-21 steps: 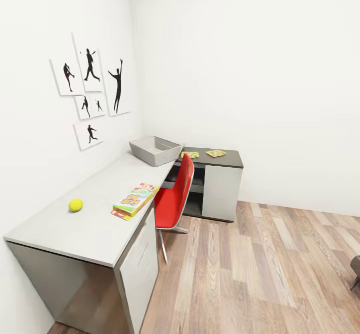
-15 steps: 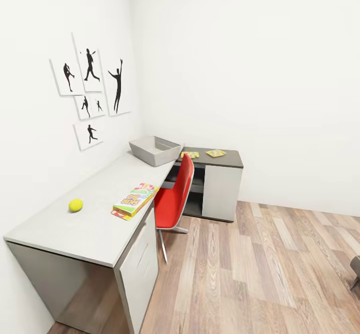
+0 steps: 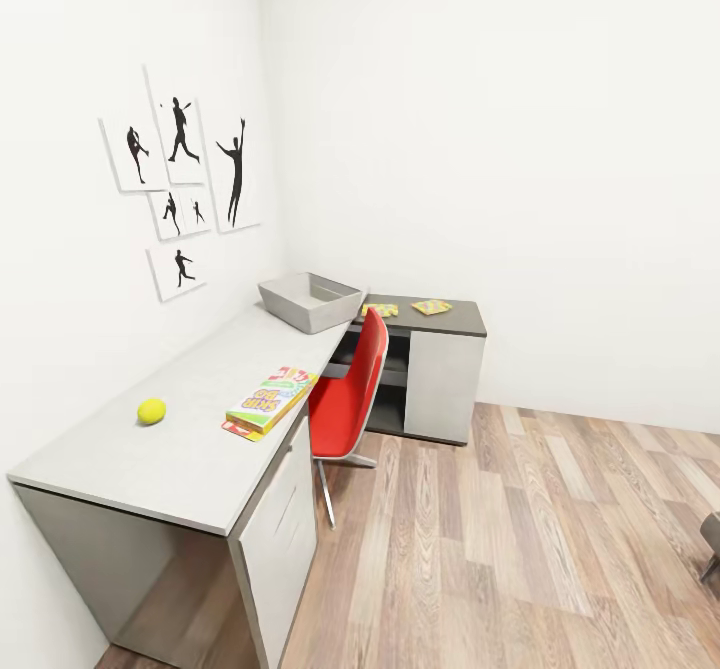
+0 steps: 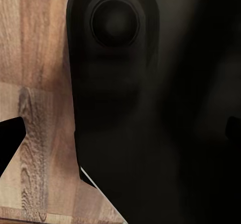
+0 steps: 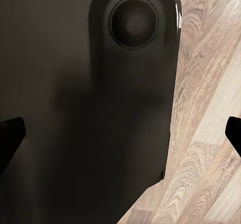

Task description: Put all the toys in the child's room - the three board games (two on the bed and one on the table), the two jigsaw puzzles on the table, and the tennis ball on the table - inside the toy box on the table in the child's room.

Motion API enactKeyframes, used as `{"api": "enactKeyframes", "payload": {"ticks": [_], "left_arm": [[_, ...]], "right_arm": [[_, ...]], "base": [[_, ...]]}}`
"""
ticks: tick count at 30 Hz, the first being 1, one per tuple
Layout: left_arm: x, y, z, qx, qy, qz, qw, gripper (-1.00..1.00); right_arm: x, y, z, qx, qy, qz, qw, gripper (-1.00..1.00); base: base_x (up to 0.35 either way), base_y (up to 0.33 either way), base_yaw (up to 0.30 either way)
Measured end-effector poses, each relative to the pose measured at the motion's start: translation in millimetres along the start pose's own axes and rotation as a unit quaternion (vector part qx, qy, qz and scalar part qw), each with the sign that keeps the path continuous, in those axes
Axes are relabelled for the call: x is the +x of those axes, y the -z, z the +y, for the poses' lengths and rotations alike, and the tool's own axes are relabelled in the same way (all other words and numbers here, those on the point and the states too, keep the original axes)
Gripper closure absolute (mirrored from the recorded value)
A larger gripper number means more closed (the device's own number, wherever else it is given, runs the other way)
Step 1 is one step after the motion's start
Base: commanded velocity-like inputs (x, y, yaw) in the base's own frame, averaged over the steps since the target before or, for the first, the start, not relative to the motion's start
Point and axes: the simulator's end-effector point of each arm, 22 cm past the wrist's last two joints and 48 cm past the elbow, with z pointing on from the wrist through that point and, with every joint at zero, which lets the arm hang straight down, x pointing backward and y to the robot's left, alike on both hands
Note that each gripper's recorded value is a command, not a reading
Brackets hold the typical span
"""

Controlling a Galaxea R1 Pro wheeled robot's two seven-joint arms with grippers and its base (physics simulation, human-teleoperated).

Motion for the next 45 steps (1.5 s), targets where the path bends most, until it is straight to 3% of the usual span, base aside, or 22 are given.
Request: {"api": "enactKeyframes", "payload": {"ticks": [14, 18, 45], "left_arm": [[0, 0.0, 0, 0.000, 0.000, 0.000, 1.0000, -1.00], [6, 0.2, 15, -0.009, 0.000, 0.003, 1.0000, -1.00], [9, 0.6, 29, -0.018, 0.003, 0.004, 0.9998, -1.00]], "right_arm": [[0, 0.0, 0, 0.000, 0.000, 0.000, 1.0000, -1.00], [-22, 0.3, 13, -0.007, -0.003, -0.016, 0.9998, -1.00], [-49, 1.7, 24, -0.012, -0.007, -0.035, 0.9993, -1.00]], "base": [[0.000, 0.000, -0.004], [0.000, 0.000, -0.108], [0.000, 0.000, -0.229]]}}
